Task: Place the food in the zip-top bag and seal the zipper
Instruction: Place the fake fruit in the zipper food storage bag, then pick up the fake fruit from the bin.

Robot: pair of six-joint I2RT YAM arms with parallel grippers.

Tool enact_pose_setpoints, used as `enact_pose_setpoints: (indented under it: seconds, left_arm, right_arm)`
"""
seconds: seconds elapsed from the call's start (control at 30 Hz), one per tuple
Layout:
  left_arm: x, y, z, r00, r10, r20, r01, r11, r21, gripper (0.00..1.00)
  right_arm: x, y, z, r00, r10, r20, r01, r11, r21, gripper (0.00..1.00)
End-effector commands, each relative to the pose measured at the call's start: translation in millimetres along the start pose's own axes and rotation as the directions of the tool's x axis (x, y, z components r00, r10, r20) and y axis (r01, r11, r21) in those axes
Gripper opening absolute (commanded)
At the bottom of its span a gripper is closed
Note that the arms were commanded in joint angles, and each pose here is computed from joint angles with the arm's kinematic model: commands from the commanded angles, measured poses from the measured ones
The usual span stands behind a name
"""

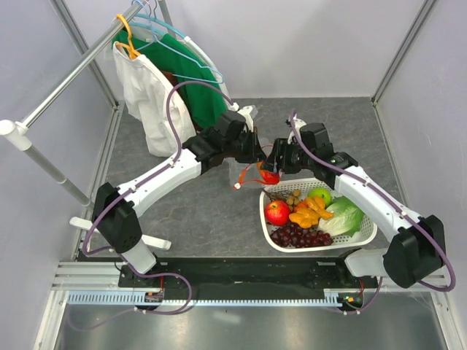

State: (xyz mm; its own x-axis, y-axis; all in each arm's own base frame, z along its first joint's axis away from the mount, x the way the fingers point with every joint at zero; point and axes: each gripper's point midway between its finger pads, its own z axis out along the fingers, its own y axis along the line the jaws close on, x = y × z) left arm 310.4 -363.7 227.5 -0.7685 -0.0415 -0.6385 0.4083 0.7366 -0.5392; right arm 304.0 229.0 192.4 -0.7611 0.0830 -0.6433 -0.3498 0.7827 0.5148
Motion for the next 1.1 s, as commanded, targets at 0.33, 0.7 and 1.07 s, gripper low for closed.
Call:
enact_pose_setpoints:
  seconds: [0.33,0.7,1.07]
  left_arm:
    - [-6,-14,-17,0.99,-0.139,-0.032,0.142,0.985,0.098,0.02]
    - [-16,-7,-18,0.99,-0.142,-0.007,0.142,0.986,0.091,0.02]
    - [-32,12,-25,0.993,-0.007,0.115,0.007,1.0,-0.006,0.02]
  right_arm:
    - [-48,-11,-18,0.975,0.101,0.196,-0.115,0.991,0.063,0.92]
    - [-40,-19,-36,0.982,-0.142,0.121,0.125,0.983,0.136,0.77]
    - [-40,20,-84,0.947,-0.296,0.122,0.302,0.953,-0.034,0.83]
